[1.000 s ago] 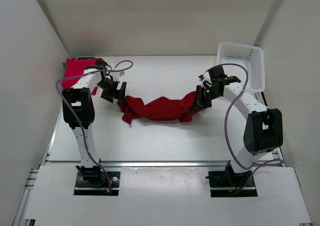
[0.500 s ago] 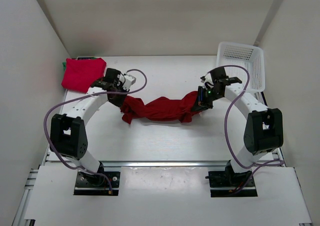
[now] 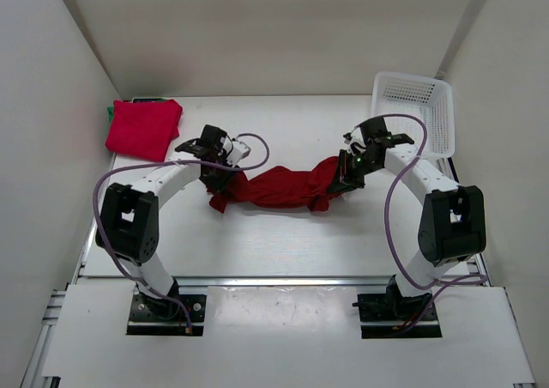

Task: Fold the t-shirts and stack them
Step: Flatten out the tshirt

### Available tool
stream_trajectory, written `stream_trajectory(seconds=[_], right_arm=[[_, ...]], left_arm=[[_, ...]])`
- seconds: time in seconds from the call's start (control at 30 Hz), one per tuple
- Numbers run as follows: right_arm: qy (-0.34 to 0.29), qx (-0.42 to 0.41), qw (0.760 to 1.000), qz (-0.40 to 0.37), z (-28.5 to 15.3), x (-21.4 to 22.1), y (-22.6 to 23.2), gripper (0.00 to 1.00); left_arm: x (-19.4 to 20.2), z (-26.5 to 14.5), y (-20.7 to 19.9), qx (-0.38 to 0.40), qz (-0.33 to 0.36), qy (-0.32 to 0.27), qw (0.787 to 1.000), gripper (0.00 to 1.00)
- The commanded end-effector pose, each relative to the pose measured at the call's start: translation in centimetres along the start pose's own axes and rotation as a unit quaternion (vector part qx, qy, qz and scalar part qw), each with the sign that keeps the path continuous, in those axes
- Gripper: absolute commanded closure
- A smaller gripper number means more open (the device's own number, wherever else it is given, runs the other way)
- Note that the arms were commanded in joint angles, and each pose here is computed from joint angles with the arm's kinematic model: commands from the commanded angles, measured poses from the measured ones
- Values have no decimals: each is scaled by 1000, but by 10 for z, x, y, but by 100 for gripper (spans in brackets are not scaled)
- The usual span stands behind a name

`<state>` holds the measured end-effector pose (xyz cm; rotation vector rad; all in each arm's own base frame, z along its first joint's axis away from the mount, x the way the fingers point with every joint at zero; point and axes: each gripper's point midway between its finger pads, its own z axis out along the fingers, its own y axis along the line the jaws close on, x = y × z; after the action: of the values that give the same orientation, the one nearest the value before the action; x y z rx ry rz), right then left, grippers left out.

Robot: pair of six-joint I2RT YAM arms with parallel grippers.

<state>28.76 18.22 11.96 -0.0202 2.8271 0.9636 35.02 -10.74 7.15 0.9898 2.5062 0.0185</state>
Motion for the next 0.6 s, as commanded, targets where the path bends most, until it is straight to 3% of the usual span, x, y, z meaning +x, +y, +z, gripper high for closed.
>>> stream_trajectory(seconds=[0.0, 0.27, 0.37, 0.43, 0.47, 0.57], right_arm=[[-16, -11, 1000, -12, -7, -2, 7, 100], [-15, -12, 1000, -11, -9, 1, 8, 100], [-21, -9, 1000, -10, -11, -1, 5, 100], [-30, -16, 999, -7, -16, -6, 6, 100], [-30, -25, 999, -11, -15, -8, 10, 100], [-57, -33, 998, -6, -31, -36, 14, 100]], left_arm=[[-5, 9, 8, -27, 1, -2, 1000, 47], [8, 31, 17, -54, 0, 28, 998, 50], [6, 34, 19, -55, -6, 21, 998, 64], [0, 34, 14, -41, -14, 9, 999, 91], [-3, 33, 14, -37, -19, 2, 999, 98], [-35, 18, 29, -41, -37, -52, 997, 100]])
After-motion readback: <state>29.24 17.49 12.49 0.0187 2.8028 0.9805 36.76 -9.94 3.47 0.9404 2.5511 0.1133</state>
